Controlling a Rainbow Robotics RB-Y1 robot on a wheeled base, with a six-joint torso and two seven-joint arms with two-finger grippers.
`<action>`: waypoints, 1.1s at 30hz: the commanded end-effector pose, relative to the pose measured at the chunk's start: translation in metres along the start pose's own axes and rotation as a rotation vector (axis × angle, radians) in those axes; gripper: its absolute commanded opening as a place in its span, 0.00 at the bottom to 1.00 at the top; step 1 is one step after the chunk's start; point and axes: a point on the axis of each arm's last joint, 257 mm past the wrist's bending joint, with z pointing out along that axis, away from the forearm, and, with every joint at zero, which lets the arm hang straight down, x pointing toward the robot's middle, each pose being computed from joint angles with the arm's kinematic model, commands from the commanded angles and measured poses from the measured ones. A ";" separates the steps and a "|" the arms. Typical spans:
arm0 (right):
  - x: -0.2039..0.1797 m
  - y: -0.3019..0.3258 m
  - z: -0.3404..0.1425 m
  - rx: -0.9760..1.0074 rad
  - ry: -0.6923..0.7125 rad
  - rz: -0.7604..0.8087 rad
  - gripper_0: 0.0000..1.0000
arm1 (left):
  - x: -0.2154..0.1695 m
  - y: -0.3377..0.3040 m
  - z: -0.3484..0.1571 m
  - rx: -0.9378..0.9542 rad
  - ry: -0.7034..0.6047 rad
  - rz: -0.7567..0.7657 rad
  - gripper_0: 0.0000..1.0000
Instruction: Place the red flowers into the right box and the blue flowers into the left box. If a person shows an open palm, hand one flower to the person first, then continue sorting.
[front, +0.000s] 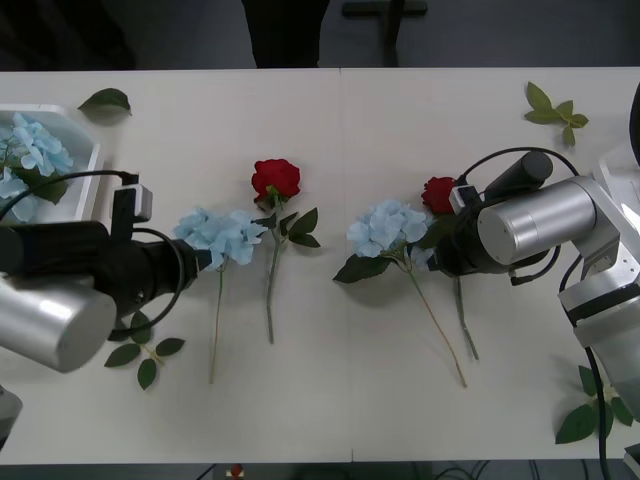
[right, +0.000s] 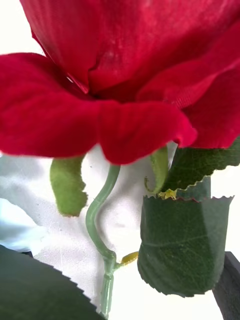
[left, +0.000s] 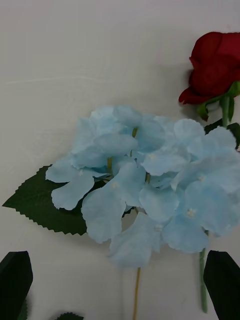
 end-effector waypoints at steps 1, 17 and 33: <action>0.001 0.007 -0.001 -0.020 -0.011 0.041 1.00 | 0.014 -0.006 0.012 -0.045 -0.039 0.078 1.00; 0.008 0.010 0.004 -0.036 -0.011 0.058 1.00 | 0.003 -0.016 0.081 -0.120 -0.059 0.154 1.00; 0.008 0.011 0.006 -0.035 -0.022 0.053 0.00 | 0.003 -0.006 0.096 -0.153 -0.037 0.187 0.00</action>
